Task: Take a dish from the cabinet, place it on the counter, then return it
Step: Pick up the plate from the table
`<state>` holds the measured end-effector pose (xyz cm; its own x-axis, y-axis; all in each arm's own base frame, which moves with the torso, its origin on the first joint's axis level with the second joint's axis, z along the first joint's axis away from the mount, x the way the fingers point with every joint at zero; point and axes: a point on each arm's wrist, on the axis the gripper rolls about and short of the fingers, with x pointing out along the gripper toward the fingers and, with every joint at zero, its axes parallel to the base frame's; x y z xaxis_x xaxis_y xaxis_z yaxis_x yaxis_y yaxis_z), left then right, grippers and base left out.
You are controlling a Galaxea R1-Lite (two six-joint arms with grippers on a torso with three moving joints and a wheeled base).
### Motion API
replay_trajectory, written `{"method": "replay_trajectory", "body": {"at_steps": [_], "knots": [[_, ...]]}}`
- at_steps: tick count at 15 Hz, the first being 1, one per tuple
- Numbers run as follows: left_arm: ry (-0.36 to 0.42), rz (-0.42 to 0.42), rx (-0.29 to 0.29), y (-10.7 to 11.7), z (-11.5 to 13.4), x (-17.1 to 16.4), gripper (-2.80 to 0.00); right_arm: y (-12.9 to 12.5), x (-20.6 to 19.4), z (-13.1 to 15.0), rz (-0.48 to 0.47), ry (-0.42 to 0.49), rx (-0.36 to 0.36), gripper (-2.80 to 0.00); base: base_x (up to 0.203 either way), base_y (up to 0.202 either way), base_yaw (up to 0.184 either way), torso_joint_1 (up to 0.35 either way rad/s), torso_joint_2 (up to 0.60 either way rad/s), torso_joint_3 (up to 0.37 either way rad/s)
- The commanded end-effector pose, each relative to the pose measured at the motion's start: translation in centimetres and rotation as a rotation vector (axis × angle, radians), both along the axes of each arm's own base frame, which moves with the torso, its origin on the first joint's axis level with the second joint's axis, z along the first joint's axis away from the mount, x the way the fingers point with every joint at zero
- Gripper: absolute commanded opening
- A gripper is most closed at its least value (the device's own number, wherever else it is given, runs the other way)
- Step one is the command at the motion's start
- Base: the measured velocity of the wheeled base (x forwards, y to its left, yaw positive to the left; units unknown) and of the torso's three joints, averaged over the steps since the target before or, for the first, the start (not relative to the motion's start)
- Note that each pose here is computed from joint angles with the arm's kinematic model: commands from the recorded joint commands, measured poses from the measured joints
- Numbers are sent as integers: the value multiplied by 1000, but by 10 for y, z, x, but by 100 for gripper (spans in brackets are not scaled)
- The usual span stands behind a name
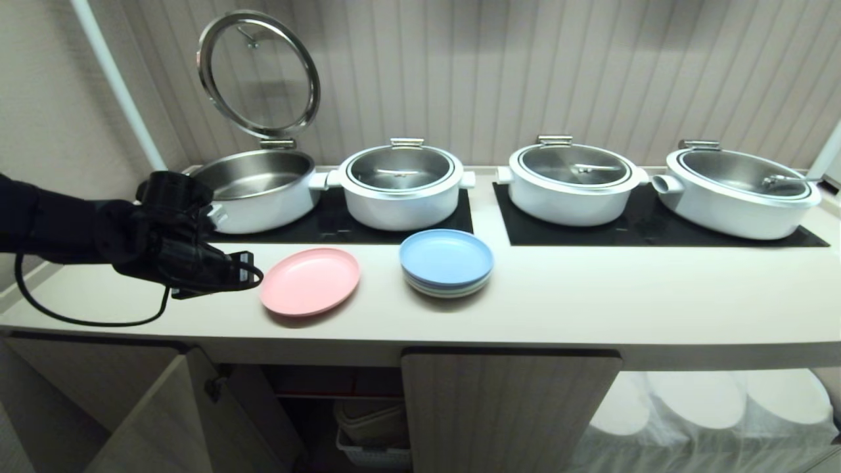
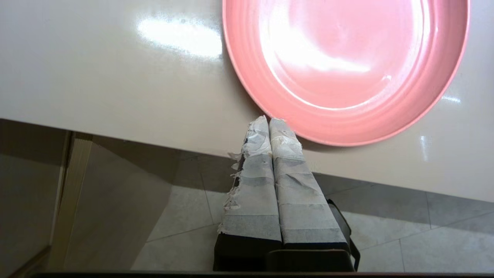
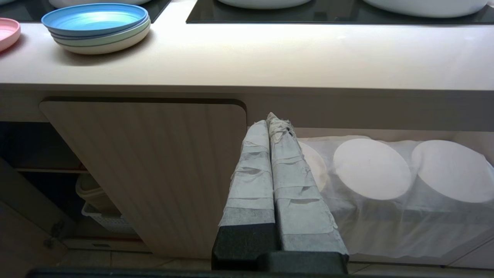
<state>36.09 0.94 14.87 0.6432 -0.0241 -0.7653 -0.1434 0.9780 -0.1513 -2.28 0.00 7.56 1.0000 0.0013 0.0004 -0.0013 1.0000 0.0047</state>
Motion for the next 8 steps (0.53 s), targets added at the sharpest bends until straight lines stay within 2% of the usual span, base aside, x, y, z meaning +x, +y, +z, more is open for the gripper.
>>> {"method": "replay_trajectory", "body": {"at_steps": [1, 8], "knots": [[14, 1, -3, 0, -6, 6, -280, 0, 0, 0, 0, 0, 0, -280, 0, 0, 0, 0, 0, 0], [28, 18, -2, 9, -14, 16, -280, 0, 0, 0, 0, 0, 0, -280, 0, 0, 0, 0, 0, 0]]}}
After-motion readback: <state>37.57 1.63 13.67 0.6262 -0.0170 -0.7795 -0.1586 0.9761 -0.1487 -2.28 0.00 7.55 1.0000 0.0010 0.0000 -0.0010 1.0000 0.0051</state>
